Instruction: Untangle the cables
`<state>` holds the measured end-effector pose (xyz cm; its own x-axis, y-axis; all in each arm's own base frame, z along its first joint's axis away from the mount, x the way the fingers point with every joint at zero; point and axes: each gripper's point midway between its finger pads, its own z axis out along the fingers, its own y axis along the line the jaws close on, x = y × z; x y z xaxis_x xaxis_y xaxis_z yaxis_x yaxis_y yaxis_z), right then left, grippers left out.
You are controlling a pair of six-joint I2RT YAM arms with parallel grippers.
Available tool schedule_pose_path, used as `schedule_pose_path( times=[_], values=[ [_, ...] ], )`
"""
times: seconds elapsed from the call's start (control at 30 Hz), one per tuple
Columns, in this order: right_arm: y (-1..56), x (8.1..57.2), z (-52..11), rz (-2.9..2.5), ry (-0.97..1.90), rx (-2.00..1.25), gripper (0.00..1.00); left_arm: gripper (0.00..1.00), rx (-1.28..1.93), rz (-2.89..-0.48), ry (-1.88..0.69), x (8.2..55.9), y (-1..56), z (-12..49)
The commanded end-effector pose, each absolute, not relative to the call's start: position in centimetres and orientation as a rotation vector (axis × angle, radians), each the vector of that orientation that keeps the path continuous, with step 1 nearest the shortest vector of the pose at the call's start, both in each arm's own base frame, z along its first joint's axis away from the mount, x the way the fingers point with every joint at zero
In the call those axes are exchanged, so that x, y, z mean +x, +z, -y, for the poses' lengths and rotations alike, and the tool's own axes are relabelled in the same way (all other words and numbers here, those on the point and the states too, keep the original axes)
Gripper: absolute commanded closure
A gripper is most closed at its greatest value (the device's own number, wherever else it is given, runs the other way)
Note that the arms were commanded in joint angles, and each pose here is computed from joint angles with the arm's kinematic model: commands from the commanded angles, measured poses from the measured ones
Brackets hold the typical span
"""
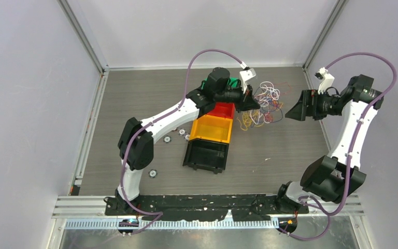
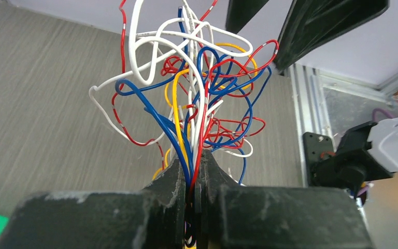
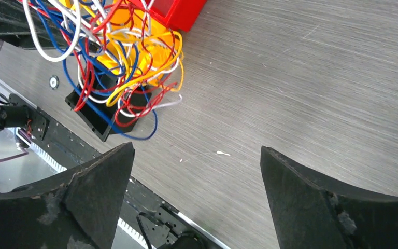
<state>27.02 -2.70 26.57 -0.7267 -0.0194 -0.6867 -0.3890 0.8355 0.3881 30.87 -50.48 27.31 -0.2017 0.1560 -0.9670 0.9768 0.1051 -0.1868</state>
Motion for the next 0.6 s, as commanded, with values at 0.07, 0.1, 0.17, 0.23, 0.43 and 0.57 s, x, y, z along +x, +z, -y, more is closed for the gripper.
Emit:
schedule_pose_path(
  times=[0.07,0.1,0.17,0.23,0.43,0.57],
  values=[
    [28.0,29.3,1.2,-2.100,0.724,-0.228,0.05,1.00,1.079,-1.477,-1.353,29.3,31.4,51.4],
    [27.3,29.4,0.7,-2.110,0.767,-0.182,0.05,1.00,1.064,-1.483,-1.366,29.3,31.5,51.4],
    [26.9,30.2,0.1,-2.079,0.773,-0.172,0.04,1.00,1.037,-1.493,-1.400,29.2,32.0,51.6],
    [26.3,31.2,-0.7,-2.064,0.749,-0.166,0.04,0.99,1.008,-1.503,-1.459,28.9,32.4,51.8],
    [24.0,32.1,-4.4,-2.033,0.812,-0.223,0.05,1.00,0.936,-1.444,-1.574,28.0,34.6,51.7],
    [22.4,31.8,-6.3,-2.015,0.914,-0.217,0.13,1.00,0.915,-1.414,-1.603,28.0,35.7,51.6]
  ],
)
